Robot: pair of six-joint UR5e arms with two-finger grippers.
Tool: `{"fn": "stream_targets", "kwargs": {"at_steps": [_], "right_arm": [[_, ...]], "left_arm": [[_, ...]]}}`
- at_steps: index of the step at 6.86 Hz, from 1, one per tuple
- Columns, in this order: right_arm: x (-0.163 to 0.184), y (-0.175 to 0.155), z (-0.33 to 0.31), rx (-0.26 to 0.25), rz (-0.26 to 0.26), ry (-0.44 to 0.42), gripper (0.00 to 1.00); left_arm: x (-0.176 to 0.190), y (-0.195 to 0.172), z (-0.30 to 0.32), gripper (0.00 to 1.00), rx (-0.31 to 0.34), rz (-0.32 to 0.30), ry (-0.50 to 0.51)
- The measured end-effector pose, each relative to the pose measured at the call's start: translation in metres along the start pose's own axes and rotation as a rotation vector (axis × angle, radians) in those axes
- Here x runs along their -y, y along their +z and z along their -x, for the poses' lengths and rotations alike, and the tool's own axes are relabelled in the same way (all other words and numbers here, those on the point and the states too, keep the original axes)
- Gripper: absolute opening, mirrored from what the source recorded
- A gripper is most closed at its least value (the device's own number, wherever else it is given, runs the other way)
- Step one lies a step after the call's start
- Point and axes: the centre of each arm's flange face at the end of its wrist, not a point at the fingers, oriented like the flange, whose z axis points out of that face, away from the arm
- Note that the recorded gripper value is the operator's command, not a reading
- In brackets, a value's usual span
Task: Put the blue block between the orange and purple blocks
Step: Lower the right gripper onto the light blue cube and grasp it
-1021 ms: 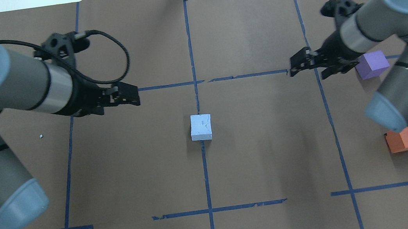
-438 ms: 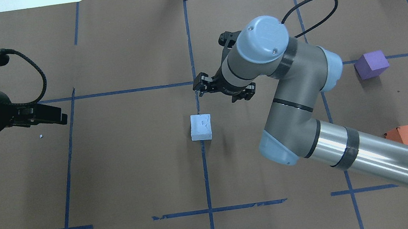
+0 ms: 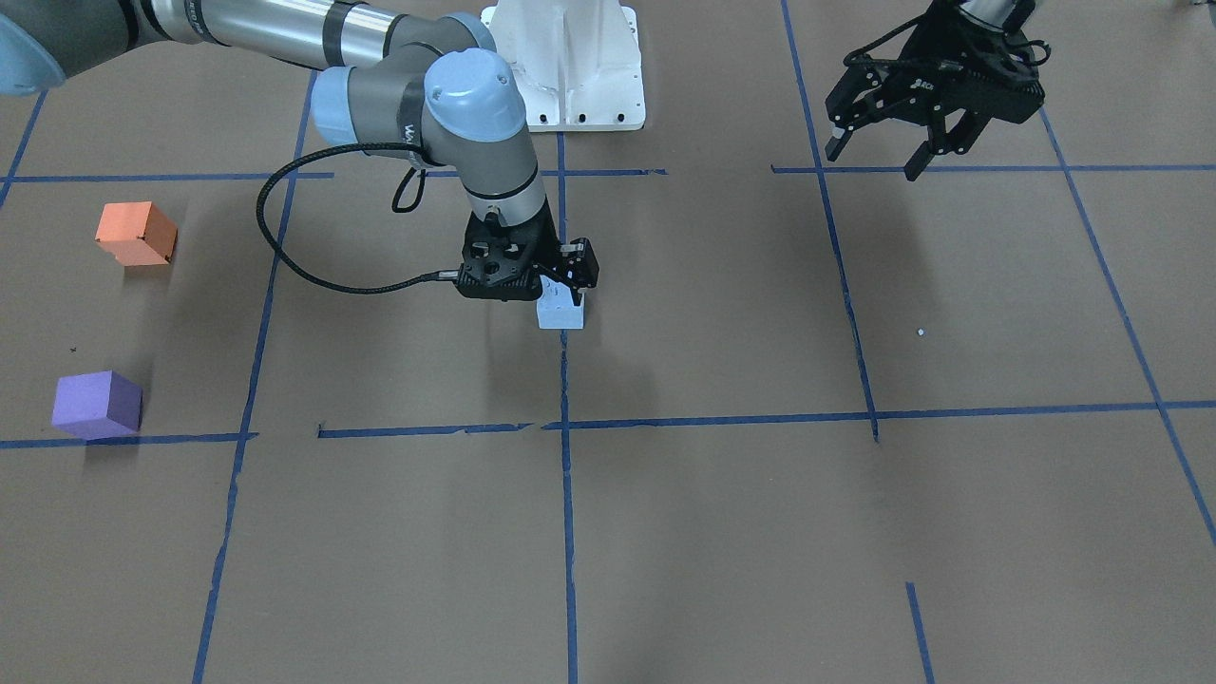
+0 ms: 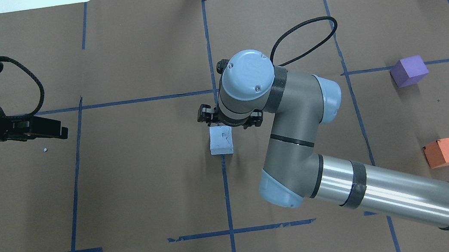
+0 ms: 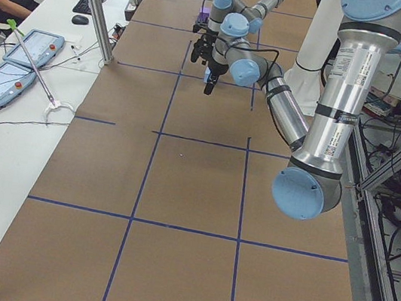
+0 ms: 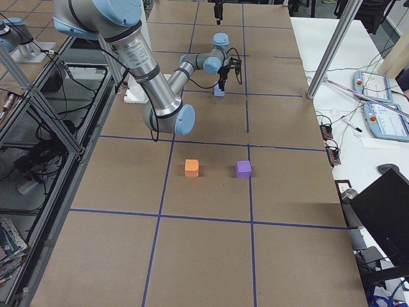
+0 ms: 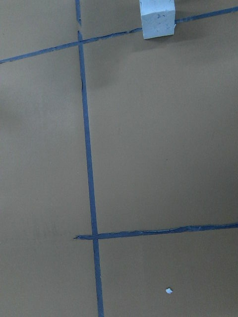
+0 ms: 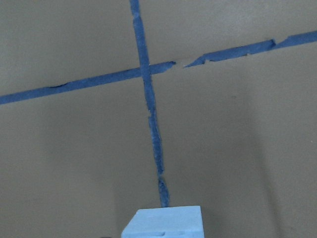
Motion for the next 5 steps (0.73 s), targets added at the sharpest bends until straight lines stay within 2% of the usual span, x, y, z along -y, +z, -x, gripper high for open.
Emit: {"fn": "stream_targets", "kwargs": {"at_steps": [2, 3, 4, 5], "right_arm": [[-0.018, 0.017, 0.011, -0.028, -0.023, -0.06, 0.99], [-0.024, 0.026, 0.014, -0.041, -0.03, -0.078, 0.7], [-0.026, 0.031, 0.017, -0.049, -0.034, -0.088, 0.22], [-0.027, 0.033, 0.018, -0.051, -0.036, -0.101, 0.04]], "left_arm": [[0.0, 0.0, -0.001, 1.0, 0.0, 0.0, 0.0], [0.0, 0.001, -0.001, 1.0, 0.0, 0.0, 0.0], [0.0, 0.001, -0.001, 1.0, 0.0, 0.0, 0.0], [0.0, 0.001, -0.001, 1.0, 0.0, 0.001, 0.0]]}}
